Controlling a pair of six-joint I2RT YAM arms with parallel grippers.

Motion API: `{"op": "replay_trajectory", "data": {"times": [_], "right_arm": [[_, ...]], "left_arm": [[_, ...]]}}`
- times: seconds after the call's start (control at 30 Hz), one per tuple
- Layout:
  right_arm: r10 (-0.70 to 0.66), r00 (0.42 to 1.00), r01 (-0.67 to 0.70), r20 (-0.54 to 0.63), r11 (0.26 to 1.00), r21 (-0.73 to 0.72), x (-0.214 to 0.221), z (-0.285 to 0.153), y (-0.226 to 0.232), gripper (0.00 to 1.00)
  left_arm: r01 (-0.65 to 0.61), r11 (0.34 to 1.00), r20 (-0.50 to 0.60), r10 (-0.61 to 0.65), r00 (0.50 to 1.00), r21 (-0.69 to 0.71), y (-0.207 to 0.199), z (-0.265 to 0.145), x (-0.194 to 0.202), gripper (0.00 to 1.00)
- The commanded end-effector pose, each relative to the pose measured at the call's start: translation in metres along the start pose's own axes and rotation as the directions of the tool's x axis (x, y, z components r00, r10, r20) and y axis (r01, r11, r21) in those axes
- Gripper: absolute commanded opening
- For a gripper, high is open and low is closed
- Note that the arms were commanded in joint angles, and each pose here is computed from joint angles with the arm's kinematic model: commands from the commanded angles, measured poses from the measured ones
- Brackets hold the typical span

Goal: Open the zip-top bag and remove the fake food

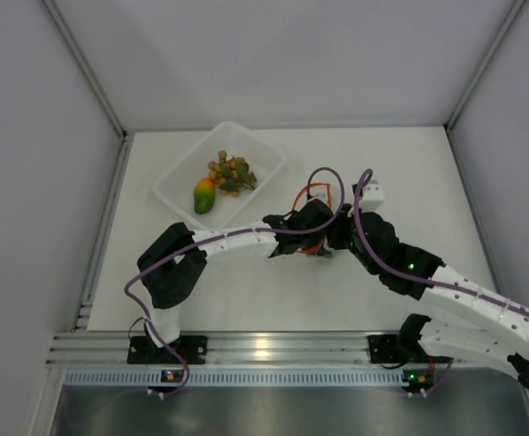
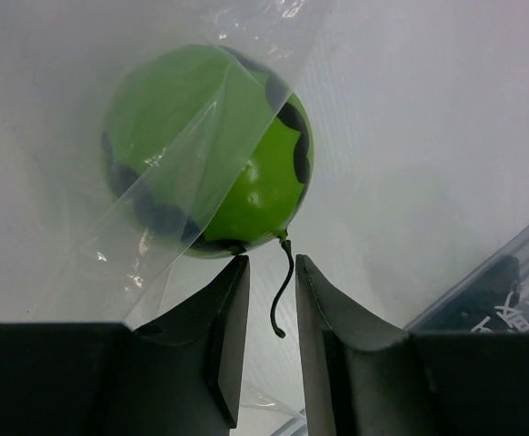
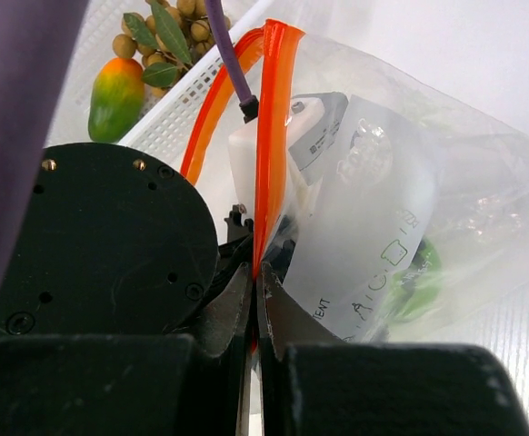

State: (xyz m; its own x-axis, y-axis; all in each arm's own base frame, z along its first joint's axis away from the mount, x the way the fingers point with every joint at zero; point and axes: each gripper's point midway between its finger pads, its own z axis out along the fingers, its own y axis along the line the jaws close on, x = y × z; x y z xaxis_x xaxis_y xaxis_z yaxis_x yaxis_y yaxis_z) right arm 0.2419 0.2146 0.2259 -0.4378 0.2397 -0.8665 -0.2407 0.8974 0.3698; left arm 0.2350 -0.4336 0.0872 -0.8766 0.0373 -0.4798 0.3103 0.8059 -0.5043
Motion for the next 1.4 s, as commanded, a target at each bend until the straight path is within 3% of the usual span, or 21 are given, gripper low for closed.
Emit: {"op": "replay_trajectory", "data": {"times": [0.0,0.13,0.23,0.4,0.57,1.1,1.37], "right_arm": [[0.048,0.996,-0.043,0.080,0.997,-0.062,-0.032,-0.003,0.024,0.00],[0.043,0.996,-0.039,0.080,0.998,-0.054,-0.031,-0.002,0.022,0.00],[0.048,0.995,-0.043,0.084,0.998,-0.056,-0.032,-0.002,0.022,0.00],[0.046,0.996,-0.042,0.075,0.998,-0.051,-0.029,0.002,0.022,0.00],[0.046,0.996,-0.043,0.078,0.998,-0.041,-0.028,0.001,0.017,0.00],[-0.068,0.988,0.060,0.139,0.996,0.060,-0.022,-0.020,-0.031,0.00],[-0.138,0.987,0.131,0.087,0.988,0.080,-0.005,-0.018,-0.043,0.00]], "left_arm": [[-0.023,0.997,-0.052,0.027,0.998,0.077,-0.022,0.011,0.025,0.32],[-0.019,0.997,-0.062,0.024,0.998,0.075,-0.020,0.015,0.028,0.32],[-0.014,0.996,-0.068,0.021,0.997,0.091,-0.022,0.016,0.030,0.20],[-0.006,0.993,-0.070,0.014,0.997,0.118,-0.027,0.015,0.032,0.19],[-0.003,0.993,-0.069,0.011,0.998,0.117,-0.025,0.014,0.033,0.00],[-0.031,0.996,0.011,0.030,0.999,0.080,-0.009,-0.007,0.018,0.00],[-0.087,0.991,0.058,0.082,0.995,0.098,-0.011,-0.028,0.009,0.00]]}}
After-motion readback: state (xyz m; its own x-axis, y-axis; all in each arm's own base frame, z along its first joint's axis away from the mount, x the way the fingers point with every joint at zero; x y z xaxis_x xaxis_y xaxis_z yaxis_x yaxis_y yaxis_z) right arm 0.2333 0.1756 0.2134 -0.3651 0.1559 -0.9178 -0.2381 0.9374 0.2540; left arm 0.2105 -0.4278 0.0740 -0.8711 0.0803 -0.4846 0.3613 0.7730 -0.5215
